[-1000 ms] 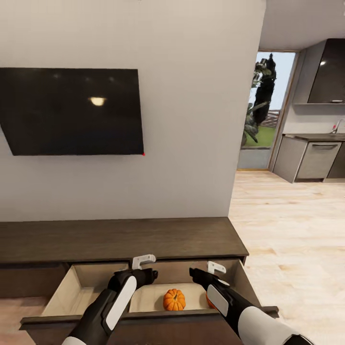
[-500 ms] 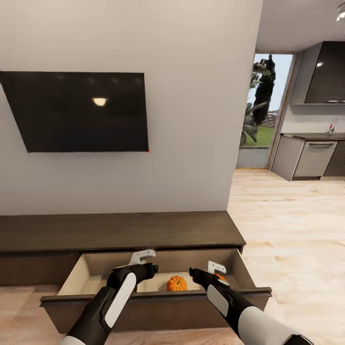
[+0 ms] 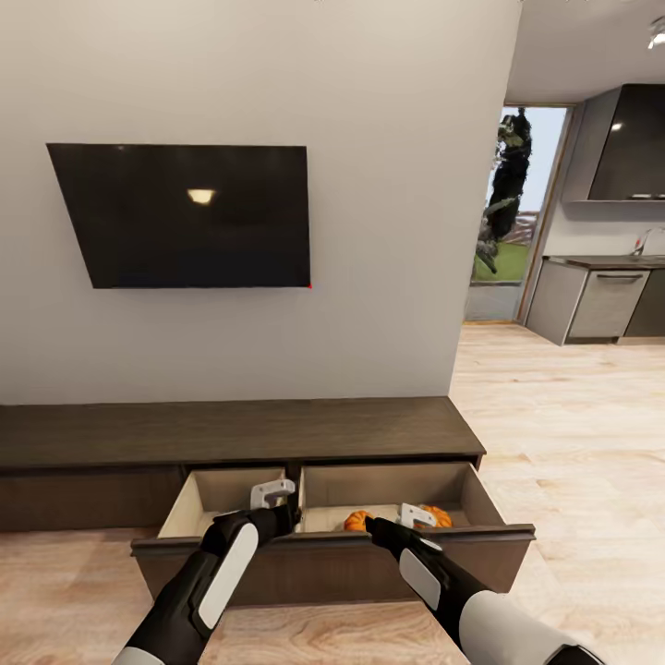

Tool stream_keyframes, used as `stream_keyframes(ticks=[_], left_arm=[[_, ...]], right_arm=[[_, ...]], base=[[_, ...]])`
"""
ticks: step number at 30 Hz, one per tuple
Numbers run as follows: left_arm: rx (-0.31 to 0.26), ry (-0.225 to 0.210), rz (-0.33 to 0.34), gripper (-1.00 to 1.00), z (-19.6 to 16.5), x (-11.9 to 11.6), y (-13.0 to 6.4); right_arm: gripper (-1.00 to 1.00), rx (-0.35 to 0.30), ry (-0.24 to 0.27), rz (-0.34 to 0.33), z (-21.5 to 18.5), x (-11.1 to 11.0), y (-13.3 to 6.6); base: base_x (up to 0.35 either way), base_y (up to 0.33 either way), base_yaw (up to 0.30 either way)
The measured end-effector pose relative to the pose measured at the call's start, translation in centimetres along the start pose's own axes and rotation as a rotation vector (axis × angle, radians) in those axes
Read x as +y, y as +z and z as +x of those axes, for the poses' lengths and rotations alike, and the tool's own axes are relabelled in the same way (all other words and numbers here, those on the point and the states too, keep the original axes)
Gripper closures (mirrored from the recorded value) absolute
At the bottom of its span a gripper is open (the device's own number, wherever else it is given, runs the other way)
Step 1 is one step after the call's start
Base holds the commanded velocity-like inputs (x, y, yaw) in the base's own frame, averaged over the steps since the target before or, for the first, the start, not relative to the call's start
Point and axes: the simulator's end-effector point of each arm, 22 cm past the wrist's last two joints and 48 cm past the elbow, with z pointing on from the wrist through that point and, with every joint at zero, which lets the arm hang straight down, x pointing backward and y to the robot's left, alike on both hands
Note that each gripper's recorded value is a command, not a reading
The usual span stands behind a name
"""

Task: Place each of the two pumpkins and all three candles from the living room inside a cabinet in the living room (use any cabinet), then make sure every cabinet is closed, and position the cauldron so it is next to a table in the living room.

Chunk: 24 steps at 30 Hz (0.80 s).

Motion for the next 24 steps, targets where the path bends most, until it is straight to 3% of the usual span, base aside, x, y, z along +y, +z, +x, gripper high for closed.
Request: stream_keyframes(ticks=[14, 24], left_arm=[[-0.001, -0.011, -0.004, -1.0, -0.14, 0.32, 0.0], [-0.002, -0.012, -0.004, -1.0, -0.14, 0.34, -0.01]], right_arm=[[-1.0, 0.0, 0.0, -0.001, 0.02, 0.04, 0.0], [-1.0, -0.001, -0.001, 0.0, -0.06, 0.0, -0.01]], base=[[-0.223, 0.261, 0.0], [-0.241, 0.149, 0.0]])
